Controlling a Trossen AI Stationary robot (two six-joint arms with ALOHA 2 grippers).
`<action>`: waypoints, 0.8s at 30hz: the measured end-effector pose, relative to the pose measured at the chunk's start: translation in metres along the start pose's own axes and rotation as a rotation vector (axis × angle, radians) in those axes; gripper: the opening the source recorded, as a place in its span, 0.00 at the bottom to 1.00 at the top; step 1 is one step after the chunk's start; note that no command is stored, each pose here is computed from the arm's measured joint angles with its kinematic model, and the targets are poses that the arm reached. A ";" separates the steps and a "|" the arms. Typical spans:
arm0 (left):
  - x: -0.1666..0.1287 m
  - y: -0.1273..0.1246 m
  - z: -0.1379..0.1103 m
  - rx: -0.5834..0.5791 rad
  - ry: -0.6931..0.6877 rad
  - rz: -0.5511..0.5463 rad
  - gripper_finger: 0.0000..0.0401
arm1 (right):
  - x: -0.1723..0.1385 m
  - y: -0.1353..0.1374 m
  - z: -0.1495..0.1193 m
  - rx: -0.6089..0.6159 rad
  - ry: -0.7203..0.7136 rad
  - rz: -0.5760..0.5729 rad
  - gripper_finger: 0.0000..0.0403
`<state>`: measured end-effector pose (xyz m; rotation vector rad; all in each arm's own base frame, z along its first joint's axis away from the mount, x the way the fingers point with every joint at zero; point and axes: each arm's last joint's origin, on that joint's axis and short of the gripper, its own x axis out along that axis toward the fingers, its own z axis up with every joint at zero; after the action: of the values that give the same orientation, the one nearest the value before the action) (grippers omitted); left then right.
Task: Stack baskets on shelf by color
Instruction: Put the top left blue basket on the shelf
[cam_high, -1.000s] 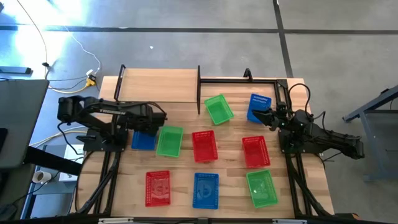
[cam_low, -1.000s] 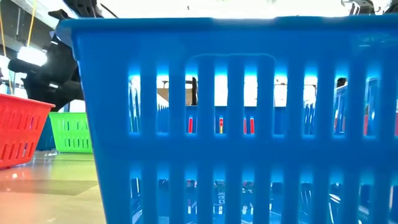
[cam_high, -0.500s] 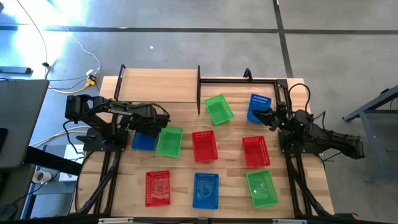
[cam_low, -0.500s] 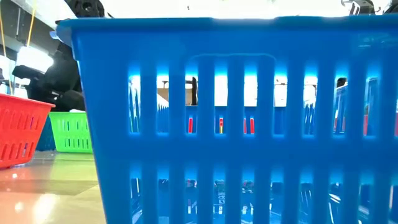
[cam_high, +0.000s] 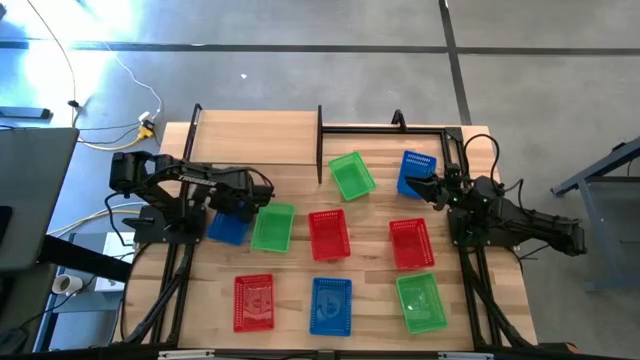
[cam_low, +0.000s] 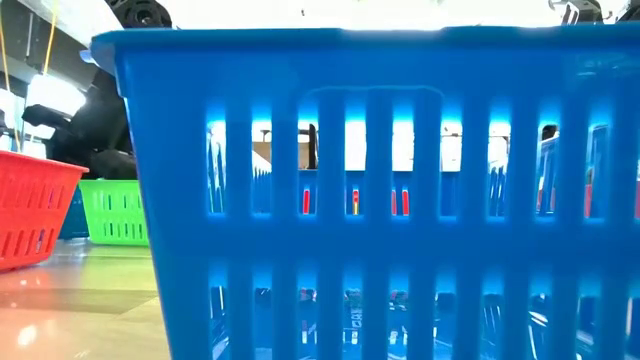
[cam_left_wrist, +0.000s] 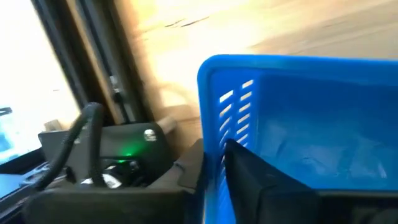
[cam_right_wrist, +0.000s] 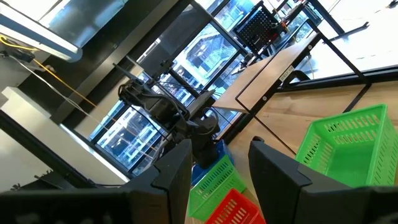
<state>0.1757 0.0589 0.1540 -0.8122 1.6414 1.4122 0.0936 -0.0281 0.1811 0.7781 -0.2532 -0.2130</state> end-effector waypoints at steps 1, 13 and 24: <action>0.000 0.001 -0.001 -0.003 0.002 0.016 0.07 | 0.000 0.000 0.000 0.000 0.000 0.000 0.36; -0.009 0.011 -0.006 0.012 0.018 -0.046 0.01 | 0.000 0.000 0.000 -0.003 0.000 0.000 0.36; -0.030 0.037 -0.016 -0.006 0.002 -0.201 0.00 | 0.000 0.000 0.000 -0.003 0.000 0.000 0.36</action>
<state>0.1551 0.0480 0.1981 -0.9542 1.5116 1.2767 0.0936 -0.0281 0.1811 0.7751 -0.2526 -0.2135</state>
